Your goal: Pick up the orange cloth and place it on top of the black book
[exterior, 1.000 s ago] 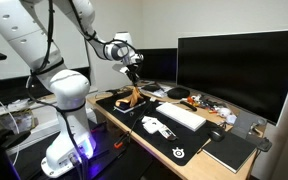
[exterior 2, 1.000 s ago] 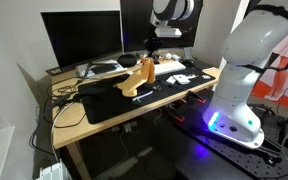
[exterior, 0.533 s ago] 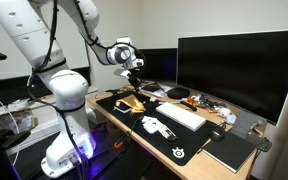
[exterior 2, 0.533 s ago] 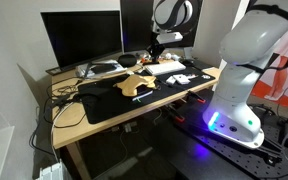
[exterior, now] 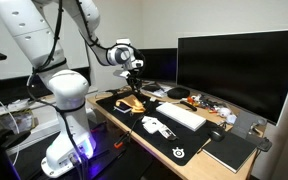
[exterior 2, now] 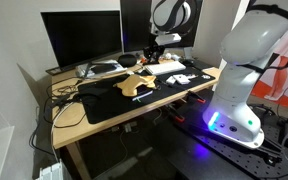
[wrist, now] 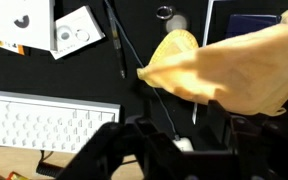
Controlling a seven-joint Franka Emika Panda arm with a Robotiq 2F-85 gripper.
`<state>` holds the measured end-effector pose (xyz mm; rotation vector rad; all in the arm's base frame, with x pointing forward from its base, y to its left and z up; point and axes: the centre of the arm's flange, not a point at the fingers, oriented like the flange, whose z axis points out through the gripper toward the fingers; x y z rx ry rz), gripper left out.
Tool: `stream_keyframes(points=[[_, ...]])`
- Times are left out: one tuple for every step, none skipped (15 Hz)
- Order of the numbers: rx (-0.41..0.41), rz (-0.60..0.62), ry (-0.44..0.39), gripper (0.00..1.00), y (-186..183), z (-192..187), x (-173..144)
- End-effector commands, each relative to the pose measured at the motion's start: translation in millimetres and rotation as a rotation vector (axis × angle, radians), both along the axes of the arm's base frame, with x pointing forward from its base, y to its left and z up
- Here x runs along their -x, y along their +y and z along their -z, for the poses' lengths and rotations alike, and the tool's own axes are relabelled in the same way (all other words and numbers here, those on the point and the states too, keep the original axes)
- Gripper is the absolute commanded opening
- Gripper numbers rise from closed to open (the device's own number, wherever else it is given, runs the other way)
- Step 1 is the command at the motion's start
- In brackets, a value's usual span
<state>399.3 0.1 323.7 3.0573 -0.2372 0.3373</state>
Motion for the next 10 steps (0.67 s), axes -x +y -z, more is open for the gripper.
stream_keyframes(points=[[-0.031,-0.021,-0.047,0.93,16.0,-18.4,1.2],[-0.044,-0.022,-0.051,0.99,21.8,-22.4,-0.4],[-0.058,-0.015,-0.048,1.0,27.3,-26.3,-0.9],[-0.07,-0.016,-0.051,1.0,32.5,-29.7,-2.2],[-0.087,-0.016,-0.052,1.0,37.8,-33.9,-3.1],[-0.097,-0.017,-0.056,1.0,42.4,-37.6,-3.8],[-0.111,-0.023,-0.058,1.0,46.6,-42.0,-4.2],[-0.124,-0.026,-0.058,1.0,50.3,-47.2,-3.9],[-0.136,-0.034,-0.059,1.0,53.9,-52.6,-3.2],[-0.148,-0.043,-0.053,1.0,56.4,-57.9,-2.5]])
